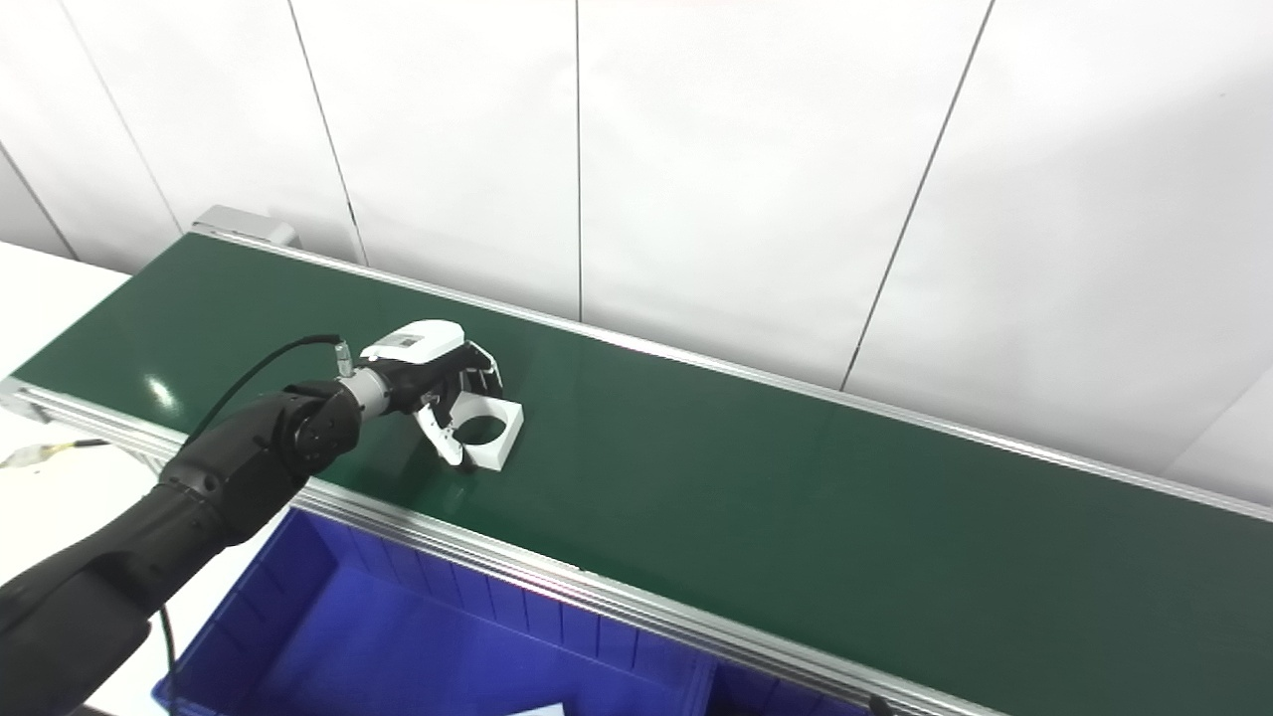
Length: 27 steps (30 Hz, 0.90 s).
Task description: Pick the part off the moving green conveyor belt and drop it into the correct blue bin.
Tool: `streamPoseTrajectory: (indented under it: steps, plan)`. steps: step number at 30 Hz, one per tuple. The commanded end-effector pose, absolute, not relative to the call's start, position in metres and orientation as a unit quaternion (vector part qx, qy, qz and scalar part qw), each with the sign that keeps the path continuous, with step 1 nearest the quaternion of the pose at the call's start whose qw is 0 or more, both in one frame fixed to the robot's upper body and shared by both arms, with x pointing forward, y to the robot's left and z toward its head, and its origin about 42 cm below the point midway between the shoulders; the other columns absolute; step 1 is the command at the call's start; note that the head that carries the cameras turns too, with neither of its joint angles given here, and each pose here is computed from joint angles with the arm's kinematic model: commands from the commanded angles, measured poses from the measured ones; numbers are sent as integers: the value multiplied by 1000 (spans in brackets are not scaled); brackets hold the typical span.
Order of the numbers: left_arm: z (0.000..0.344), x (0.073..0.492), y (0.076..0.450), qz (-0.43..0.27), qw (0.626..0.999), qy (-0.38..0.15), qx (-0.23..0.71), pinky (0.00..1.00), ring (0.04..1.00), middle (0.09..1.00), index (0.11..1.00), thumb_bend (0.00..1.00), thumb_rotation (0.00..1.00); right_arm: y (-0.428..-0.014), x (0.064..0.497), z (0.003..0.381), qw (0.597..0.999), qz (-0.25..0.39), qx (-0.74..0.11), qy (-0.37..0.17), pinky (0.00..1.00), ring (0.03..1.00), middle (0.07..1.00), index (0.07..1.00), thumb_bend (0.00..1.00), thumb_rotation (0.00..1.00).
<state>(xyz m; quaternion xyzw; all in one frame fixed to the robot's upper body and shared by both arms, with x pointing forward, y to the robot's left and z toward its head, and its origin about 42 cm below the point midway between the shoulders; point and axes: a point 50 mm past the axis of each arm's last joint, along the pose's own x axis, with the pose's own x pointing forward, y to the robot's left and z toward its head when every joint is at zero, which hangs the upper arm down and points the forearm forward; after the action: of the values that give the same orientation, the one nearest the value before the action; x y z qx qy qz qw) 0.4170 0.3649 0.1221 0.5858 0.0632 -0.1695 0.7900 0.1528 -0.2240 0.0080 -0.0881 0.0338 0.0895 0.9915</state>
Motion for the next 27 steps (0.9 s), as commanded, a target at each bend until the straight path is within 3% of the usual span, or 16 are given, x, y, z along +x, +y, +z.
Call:
streamPoseTrajectory:
  steps: [1,5,10,16,22,27]
  plan:
    - [149,429,366,-154,790,30,593,483,451,529,475,498,0,-221,157,20,993,89,-77,-11,750,794,831,960,858,418]
    - [159,425,369,-143,806,0,574,443,426,507,504,500,0,-217,156,22,993,87,-77,-15,739,786,827,956,861,415]
    - [191,407,376,-105,843,-104,517,478,454,509,476,502,0,-211,156,26,993,90,-77,-25,720,782,832,955,856,412]
    - [213,379,371,-104,863,-203,451,406,425,479,522,499,0,-205,155,32,992,86,-80,-39,725,781,820,927,869,390]
    - [214,357,360,-122,876,-246,396,421,437,481,516,499,0,-195,154,41,992,83,-79,-58,753,796,823,922,876,388]
    - [196,337,349,-138,891,-244,358,395,426,490,518,498,0,-180,158,49,991,77,-77,-78,757,786,818,925,869,393]
